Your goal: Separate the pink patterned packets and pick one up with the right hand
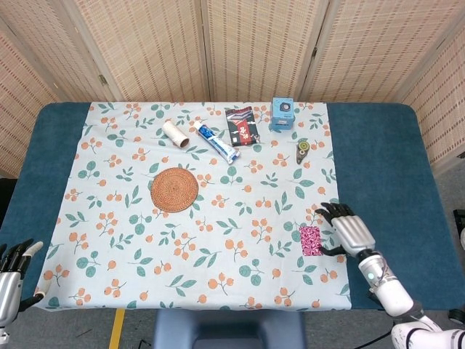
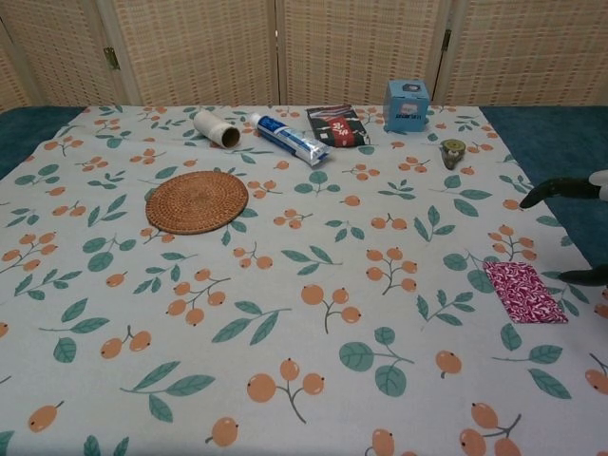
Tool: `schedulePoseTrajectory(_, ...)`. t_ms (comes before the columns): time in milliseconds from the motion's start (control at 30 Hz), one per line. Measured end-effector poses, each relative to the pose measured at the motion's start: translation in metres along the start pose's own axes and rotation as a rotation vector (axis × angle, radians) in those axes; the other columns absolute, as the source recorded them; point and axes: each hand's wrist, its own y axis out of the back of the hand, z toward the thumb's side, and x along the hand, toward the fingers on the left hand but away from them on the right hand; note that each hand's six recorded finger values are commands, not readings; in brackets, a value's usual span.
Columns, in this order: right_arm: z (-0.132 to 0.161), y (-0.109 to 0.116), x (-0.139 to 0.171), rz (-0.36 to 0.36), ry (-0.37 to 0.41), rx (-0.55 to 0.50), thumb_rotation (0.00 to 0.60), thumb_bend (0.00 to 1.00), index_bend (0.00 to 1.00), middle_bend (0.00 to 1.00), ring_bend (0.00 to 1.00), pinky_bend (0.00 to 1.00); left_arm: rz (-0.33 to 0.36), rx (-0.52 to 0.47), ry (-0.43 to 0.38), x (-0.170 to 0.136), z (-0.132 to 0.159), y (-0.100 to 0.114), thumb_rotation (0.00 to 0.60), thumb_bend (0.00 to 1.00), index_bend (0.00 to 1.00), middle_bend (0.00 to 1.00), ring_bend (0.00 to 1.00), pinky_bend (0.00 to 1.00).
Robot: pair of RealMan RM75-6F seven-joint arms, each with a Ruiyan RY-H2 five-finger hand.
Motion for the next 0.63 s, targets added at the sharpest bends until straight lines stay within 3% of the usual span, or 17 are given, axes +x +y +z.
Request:
schedulePoseTrajectory(200,-0.019,0.032,0.034,-0.182,-0.022,0.026,0.585,0.27,0.14,0.13,0.02,0.0,0.003,-0.003,0.001,0.004,0.003,-0.001,0.6,0.33,0.19,0.14,0.15,0.0)
schedulePoseTrajectory(400,-0.035,0.048,0.079,-0.337,-0.049,0.038,0.587,0.27,0.14,0.14,0.02,0.0,0.016,-0.016,-0.011,0.011,0.013,0.0,0.6,0.33,0.19,0.14,0.15,0.0)
schedulePoseTrajectory(633,-0.051,0.041,0.12,-0.4,-0.067,0.008,0.588,0.27,0.16,0.14,0.02,0.0,0.025,-0.026,-0.044,0.018,0.028,-0.001,0.6,0.33,0.19,0.14,0.15,0.0)
